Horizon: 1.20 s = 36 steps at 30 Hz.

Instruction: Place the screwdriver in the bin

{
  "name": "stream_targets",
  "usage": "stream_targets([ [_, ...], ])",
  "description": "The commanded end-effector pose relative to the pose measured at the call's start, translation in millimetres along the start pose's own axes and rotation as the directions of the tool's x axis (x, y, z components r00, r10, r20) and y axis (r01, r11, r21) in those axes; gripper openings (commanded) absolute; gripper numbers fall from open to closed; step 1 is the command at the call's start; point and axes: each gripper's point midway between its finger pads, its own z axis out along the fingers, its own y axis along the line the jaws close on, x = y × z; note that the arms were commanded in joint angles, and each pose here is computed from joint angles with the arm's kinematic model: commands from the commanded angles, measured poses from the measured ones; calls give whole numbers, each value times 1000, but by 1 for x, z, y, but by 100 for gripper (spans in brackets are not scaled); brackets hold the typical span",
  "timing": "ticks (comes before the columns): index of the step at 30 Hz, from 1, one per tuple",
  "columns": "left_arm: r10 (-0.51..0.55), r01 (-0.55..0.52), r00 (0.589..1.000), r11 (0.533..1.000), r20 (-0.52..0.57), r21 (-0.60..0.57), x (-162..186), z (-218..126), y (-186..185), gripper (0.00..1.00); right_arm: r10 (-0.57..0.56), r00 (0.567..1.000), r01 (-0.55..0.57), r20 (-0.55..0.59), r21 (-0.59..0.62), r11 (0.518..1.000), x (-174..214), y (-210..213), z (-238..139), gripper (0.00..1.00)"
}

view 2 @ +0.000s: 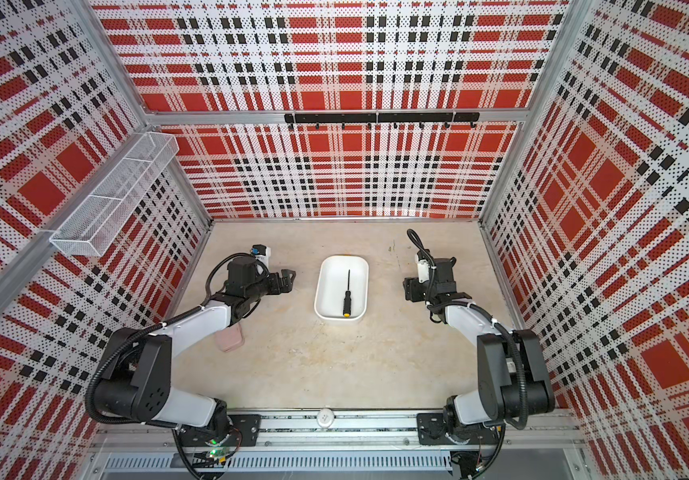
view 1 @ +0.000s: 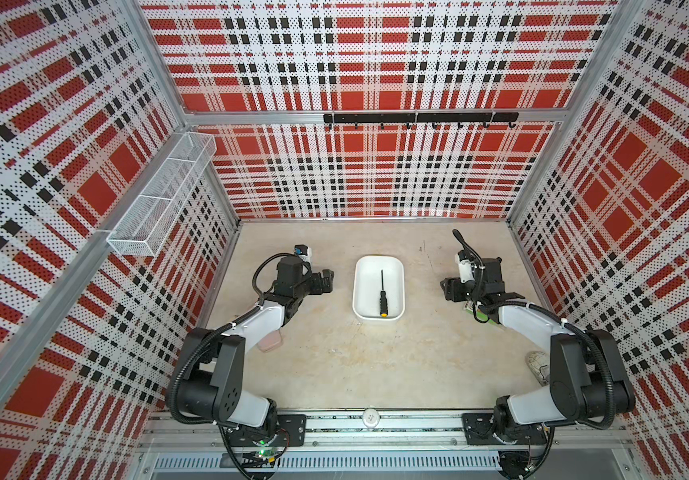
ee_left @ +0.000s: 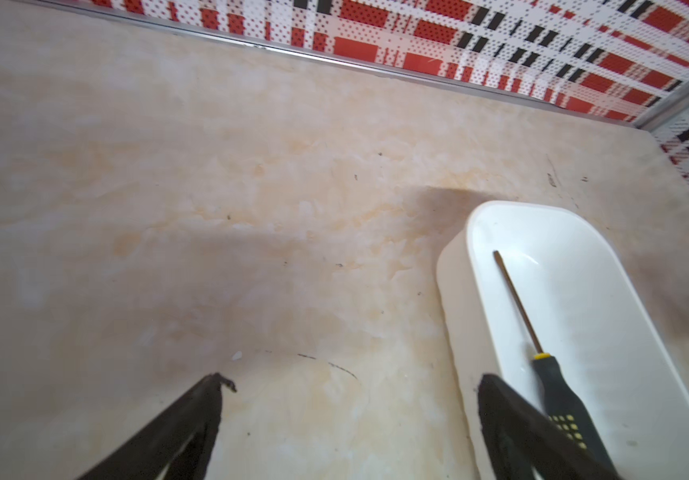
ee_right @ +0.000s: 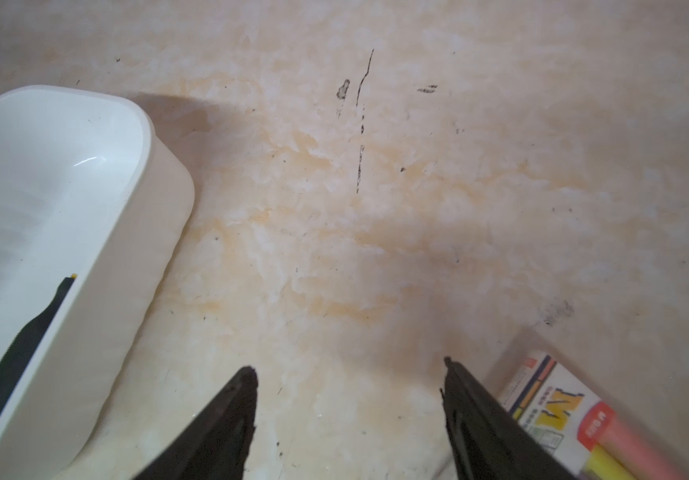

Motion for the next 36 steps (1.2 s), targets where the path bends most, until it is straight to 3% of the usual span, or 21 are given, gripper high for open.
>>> stream_targets([
  [1,48,-33,995,987,89,-157,-26,-17,23,98,-82,966,74,246,40,996,-43,-7,-26,74],
  [6,78,-31,959,984,273,-173,-55,-49,32,98,-61,918,54,391,29,998,-55,-19,-50,77],
  [10,98,-40,904,989,417,-145,-69,-74,34,98,-16,921,8,389,22,1000,-52,-34,-51,77],
  [16,167,-86,829,981,534,-173,-71,-97,43,98,19,908,-33,419,26,999,-49,-48,-51,78],
  [22,145,-51,798,983,585,-174,-62,-108,61,98,80,900,-87,428,-4,996,-44,-60,-48,78],
  [27,230,-78,801,955,552,-285,-48,-108,79,98,99,892,-105,441,-11,994,-42,-66,-46,78],
  [30,267,-82,773,941,576,-327,-41,-114,89,98,104,891,-110,442,-12,994,-41,-69,-43,78],
  [32,232,-45,748,953,622,-301,-39,-118,98,98,107,889,-115,445,-10,993,-41,-72,-41,78],
  [36,184,-34,754,970,631,-241,-31,-107,104,98,131,868,-141,479,-14,990,-41,-81,-42,78],
])
